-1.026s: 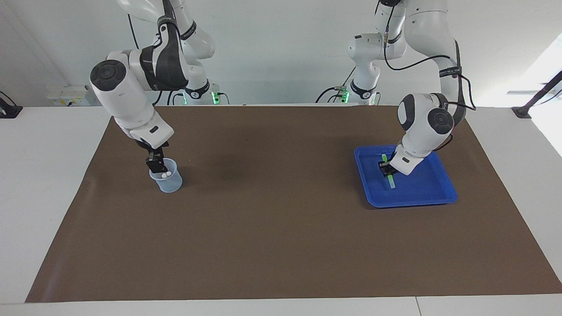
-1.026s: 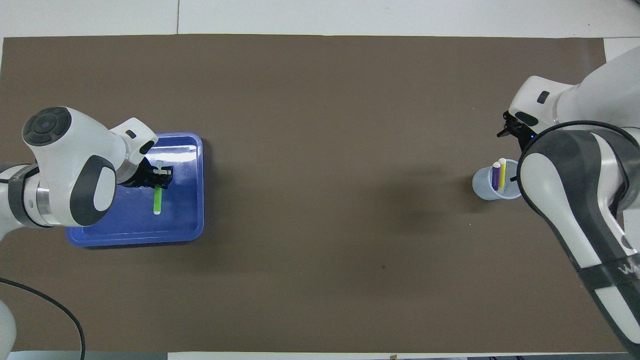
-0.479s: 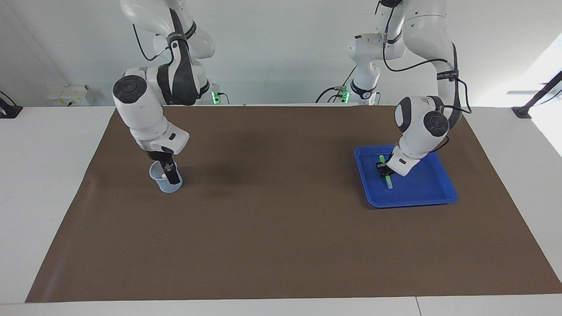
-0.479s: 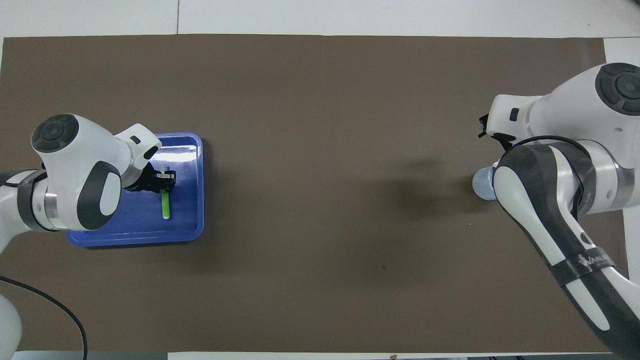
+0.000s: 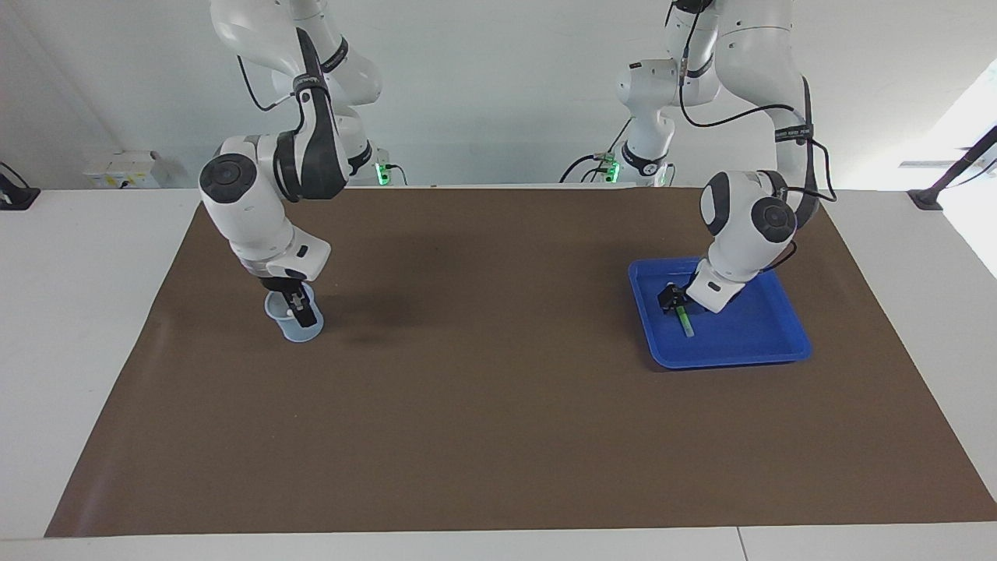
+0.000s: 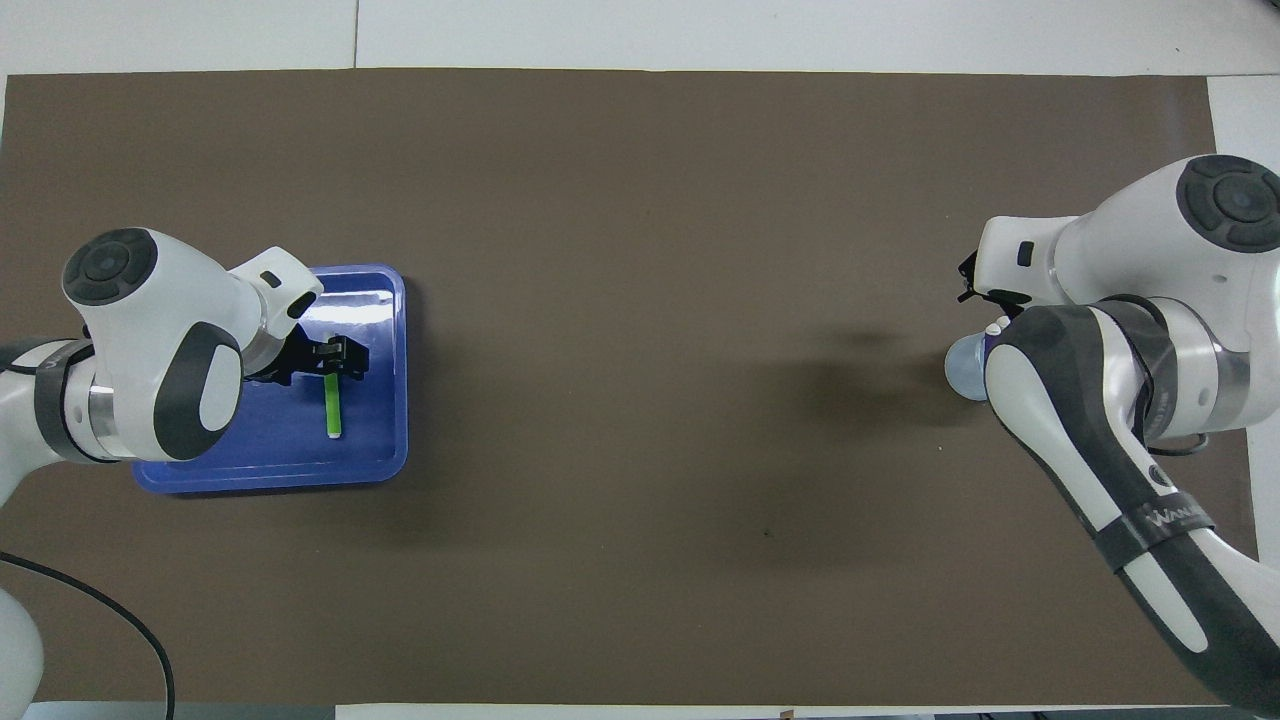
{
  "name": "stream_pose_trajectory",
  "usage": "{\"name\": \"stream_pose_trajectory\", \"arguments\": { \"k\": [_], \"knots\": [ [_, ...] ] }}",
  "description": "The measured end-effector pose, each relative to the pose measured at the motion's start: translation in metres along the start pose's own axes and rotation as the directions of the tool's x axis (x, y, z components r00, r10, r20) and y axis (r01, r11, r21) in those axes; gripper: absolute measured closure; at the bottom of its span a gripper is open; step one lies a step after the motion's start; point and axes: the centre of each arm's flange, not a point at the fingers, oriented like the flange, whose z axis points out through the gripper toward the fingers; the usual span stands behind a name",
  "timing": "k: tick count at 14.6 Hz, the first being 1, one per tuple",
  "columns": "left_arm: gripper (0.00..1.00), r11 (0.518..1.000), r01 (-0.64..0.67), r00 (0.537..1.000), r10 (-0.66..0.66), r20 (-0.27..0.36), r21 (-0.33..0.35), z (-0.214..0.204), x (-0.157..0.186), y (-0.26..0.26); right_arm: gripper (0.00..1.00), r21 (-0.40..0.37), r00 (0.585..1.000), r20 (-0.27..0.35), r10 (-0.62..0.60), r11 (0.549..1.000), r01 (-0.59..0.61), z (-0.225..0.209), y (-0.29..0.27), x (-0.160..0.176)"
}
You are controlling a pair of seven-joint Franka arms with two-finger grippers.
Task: Right arm passes pens to left for tray arrangement
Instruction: 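Lower the green pen into the tray with the left gripper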
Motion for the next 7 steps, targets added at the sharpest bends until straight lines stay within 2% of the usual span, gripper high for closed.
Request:
{"name": "stream_pose_trajectory", "arguments": {
  "k": [4, 7],
  "knots": [
    [0.00, 1.000, 0.000, 1.000, 0.000, 0.001, 0.000, -0.003, 0.001, 0.000, 0.20, -0.007, 1.000, 0.003, 0.013, 1.000, -0.013, 0.002, -0.008, -0.007],
    [0.00, 1.000, 0.005, 0.999, -0.005, 0.052, -0.002, -0.038, 0.008, 0.003, 0.23, -0.009, 1.000, 0.004, 0.020, 1.000, -0.020, 0.003, -0.011, -0.011]
  ]
}}
